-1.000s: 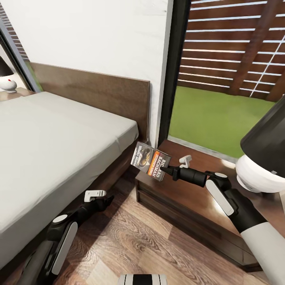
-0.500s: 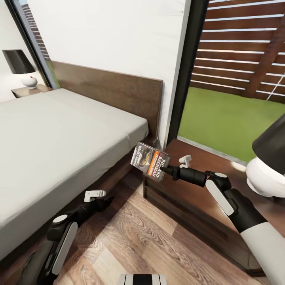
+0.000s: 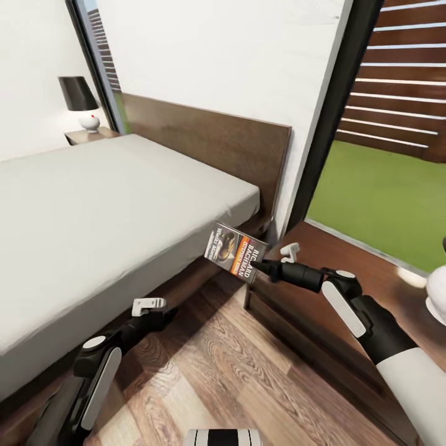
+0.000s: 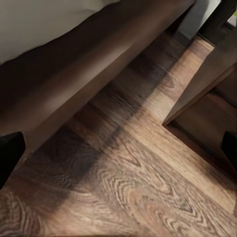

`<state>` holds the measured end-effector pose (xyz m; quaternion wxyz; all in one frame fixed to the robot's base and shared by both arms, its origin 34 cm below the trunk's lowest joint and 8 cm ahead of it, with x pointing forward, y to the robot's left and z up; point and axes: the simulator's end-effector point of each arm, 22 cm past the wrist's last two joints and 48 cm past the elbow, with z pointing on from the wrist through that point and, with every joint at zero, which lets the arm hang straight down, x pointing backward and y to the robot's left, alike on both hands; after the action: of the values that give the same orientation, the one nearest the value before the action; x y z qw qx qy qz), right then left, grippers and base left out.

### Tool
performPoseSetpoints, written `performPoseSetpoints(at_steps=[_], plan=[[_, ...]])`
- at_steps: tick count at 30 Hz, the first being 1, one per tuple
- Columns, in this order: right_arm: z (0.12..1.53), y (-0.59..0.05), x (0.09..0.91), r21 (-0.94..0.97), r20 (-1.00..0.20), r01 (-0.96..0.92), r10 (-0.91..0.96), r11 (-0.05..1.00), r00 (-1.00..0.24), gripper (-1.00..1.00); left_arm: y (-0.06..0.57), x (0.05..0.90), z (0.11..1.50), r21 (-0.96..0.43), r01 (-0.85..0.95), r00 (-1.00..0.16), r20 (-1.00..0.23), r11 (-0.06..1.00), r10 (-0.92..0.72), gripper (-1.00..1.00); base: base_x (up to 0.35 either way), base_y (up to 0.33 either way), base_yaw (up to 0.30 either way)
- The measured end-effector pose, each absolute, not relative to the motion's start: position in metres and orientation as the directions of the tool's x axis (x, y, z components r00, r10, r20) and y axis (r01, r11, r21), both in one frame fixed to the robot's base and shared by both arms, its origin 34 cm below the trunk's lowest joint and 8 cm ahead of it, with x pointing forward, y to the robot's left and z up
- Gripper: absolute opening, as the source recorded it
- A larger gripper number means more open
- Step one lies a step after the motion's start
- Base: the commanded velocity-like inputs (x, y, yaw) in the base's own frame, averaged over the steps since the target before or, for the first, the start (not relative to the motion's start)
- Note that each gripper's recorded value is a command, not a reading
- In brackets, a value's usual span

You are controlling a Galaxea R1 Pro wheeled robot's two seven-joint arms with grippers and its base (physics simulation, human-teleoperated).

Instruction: In the bedroom, move the book from the bed onto either nightstand, and place the two sandals side by side next to the bed.

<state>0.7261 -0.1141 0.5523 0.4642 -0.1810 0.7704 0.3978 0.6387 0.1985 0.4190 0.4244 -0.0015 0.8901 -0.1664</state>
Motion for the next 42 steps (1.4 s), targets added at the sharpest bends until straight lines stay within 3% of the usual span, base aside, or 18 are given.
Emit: performPoseSetpoints(at_steps=[42], plan=[[0.5522,-0.1135,0.7257,0.445,-0.859,-0.65,0.089,0.616,-0.503,-1.0,0.1972,0.6375,0.4161,-0.296,0.139,-0.645,-0.751,0.945,-0.141,1.0,-0.009,-0.014,0.281]])
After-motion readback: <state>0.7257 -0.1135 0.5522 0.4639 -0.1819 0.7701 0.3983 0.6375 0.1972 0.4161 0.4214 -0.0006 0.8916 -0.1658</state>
